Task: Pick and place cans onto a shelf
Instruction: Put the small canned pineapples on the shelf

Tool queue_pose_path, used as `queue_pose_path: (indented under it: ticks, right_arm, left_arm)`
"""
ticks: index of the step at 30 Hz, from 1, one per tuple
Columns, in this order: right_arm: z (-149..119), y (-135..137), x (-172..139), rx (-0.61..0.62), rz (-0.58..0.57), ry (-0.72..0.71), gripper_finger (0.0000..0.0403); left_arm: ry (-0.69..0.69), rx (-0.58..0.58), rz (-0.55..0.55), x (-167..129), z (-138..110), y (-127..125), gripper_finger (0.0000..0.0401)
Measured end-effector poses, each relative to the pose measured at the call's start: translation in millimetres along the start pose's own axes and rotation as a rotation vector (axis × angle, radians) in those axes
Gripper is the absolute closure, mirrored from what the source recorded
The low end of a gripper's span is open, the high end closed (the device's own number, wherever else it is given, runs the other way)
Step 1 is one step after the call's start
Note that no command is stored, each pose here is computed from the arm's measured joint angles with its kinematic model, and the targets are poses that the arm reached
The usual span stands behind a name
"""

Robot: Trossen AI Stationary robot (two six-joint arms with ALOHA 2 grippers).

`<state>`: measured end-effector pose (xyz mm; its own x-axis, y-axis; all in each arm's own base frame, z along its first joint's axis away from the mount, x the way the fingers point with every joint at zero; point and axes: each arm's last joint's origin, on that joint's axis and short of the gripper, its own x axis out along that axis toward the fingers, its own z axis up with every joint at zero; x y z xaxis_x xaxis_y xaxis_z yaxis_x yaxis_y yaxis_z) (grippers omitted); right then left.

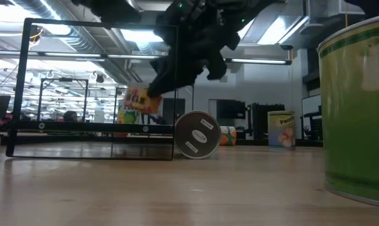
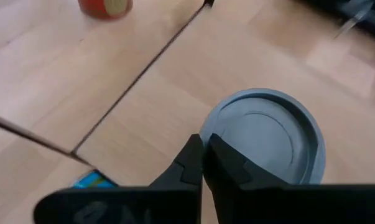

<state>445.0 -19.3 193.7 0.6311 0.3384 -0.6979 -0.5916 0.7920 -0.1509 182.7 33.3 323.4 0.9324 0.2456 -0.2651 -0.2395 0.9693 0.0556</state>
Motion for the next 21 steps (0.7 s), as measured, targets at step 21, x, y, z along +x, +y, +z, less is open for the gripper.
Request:
queue_pose_path:
  ticks: [21]
  right_arm:
    - [-13, 0, 18, 0.010, 0.021, 0.029, 0.0373]
  left_arm:
    - [0.056, -0.003, -0.001, 3, -5, 0, 0.0335]
